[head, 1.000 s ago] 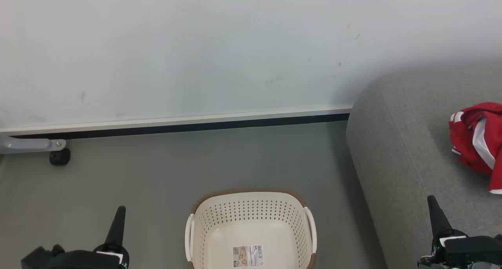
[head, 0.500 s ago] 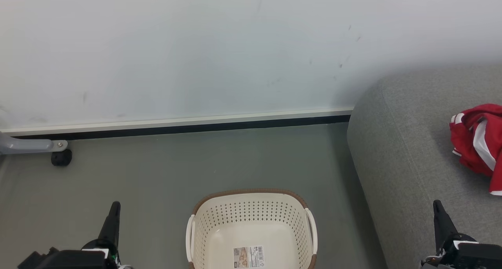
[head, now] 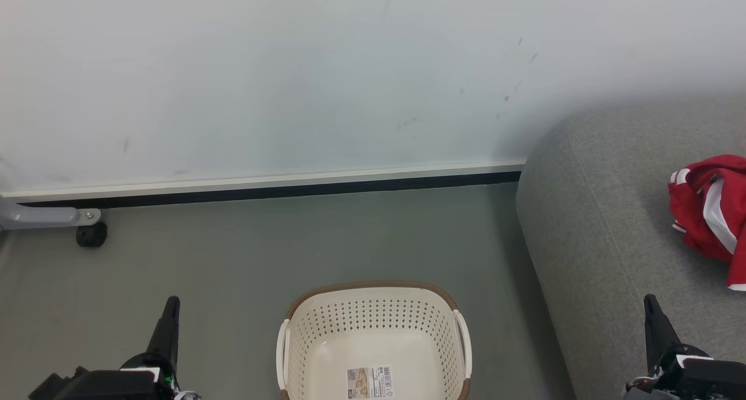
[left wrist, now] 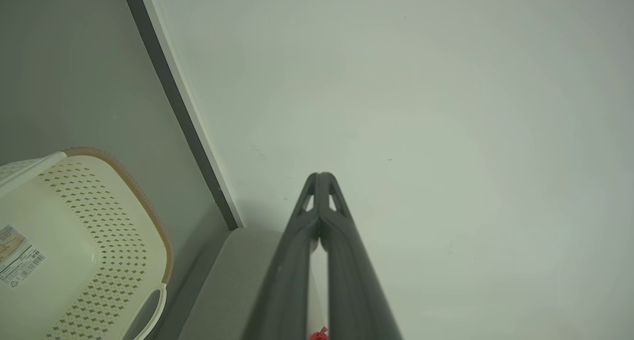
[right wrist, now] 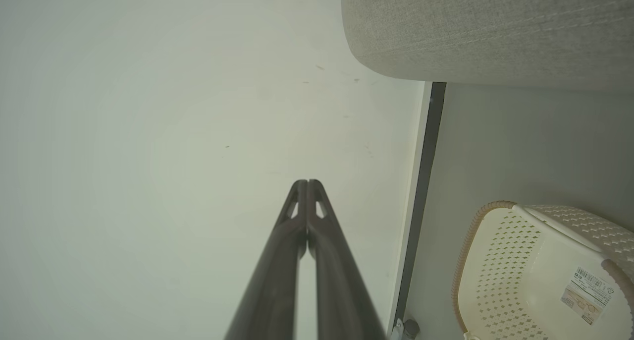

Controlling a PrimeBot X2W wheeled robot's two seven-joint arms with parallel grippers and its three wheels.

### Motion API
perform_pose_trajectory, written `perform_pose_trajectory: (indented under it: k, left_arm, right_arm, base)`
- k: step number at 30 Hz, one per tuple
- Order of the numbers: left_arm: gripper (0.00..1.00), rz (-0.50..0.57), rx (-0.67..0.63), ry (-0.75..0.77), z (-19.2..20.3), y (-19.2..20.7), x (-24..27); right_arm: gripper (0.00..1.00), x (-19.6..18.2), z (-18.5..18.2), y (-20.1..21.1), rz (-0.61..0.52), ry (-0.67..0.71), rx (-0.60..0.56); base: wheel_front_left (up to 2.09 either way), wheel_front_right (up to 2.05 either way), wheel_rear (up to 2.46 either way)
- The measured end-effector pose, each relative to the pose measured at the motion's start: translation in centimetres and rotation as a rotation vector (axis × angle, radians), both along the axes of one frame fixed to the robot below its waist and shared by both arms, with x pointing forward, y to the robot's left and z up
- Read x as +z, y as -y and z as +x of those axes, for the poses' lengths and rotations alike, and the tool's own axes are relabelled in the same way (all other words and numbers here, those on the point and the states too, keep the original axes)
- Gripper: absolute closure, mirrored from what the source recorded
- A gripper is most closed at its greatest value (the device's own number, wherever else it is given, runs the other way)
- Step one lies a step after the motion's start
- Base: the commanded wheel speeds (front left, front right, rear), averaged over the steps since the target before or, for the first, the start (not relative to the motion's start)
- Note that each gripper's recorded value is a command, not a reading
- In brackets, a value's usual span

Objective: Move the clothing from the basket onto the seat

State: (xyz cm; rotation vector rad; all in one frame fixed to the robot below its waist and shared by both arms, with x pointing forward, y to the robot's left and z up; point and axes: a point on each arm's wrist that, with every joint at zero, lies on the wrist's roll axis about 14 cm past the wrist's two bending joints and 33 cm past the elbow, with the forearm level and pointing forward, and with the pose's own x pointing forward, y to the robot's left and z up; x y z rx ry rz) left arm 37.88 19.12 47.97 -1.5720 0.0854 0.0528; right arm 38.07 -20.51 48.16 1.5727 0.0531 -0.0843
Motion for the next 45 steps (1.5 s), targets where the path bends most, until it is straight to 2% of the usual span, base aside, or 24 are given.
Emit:
perform_pose_trajectory:
  k: [45]
  left_arm:
    - [1.00, 0.000, 0.000, -0.001, -0.01, 0.01, -0.02]
  right_arm:
    - [1.00, 0.02, 0.00, 0.00, 0.000, 0.002, 0.000]
  base:
    - [0.00, 0.00, 0.00]
